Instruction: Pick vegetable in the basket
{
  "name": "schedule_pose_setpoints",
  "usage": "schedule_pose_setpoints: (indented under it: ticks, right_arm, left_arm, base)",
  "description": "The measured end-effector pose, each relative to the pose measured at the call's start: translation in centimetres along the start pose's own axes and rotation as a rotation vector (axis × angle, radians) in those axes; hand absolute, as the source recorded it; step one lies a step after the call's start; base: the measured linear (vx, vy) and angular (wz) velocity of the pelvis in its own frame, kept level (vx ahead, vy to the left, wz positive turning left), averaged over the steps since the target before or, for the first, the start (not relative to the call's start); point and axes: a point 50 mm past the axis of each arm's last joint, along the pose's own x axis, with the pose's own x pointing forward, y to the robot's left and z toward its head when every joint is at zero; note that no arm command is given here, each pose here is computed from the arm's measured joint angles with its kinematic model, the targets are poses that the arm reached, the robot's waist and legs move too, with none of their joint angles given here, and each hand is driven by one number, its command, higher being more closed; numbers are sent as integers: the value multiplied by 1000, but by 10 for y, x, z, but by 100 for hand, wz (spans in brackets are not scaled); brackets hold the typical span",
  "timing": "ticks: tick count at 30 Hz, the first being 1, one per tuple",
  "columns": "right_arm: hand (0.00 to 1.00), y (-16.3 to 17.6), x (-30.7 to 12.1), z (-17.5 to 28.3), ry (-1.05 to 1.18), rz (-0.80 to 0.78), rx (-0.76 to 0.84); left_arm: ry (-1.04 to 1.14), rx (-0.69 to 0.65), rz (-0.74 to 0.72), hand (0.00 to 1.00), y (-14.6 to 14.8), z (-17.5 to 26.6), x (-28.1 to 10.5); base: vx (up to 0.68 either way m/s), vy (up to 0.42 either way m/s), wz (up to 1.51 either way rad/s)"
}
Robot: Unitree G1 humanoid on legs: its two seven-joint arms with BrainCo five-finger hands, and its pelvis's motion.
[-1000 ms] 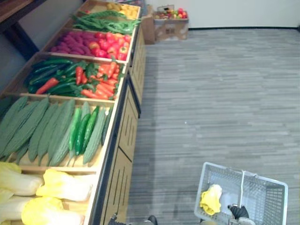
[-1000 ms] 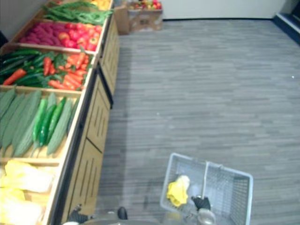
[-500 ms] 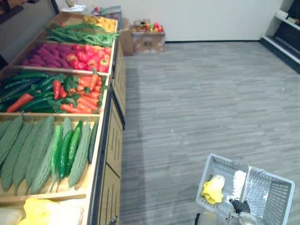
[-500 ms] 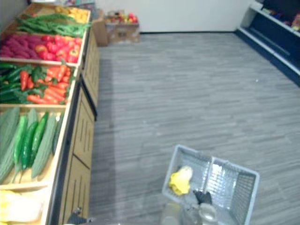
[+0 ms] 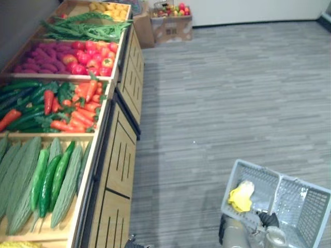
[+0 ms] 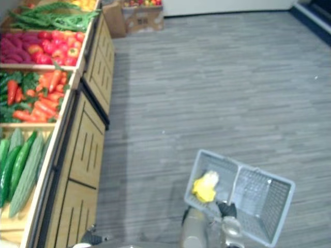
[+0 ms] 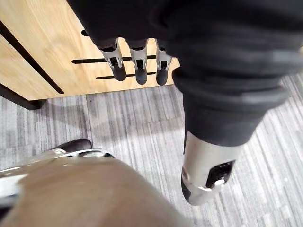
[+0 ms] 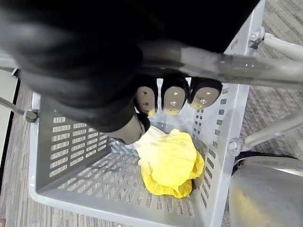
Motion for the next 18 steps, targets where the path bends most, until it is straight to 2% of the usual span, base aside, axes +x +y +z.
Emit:
schedule_pose_setpoints:
  ticks: [4, 8, 12, 14, 18]
  right_arm:
    - [100, -9, -3, -16, 74, -12, -18]
    - [100, -25, -10, -37, 156, -59, -14]
    - [100, -29, -17, -52, 214, -99, 13]
    - [100, -32, -18, -53, 214, -110, 6]
    - [100, -5, -22, -57, 214, -43, -4]
  left_arm:
    - [-22, -10, 8, 0, 2, 5, 0]
    - [-27, -103, 40, 0, 7, 7, 1]
    - [-39, -144, 81, 0, 16, 9, 1]
    - [-28, -153, 81, 0, 10, 7, 0]
    - [-48, -121, 127, 0, 24, 12, 3]
  base:
    - [431, -284, 41]
    - [311, -115, 28]
    - [255, 142, 28]
    - [202, 257, 11]
    - [197, 175, 54]
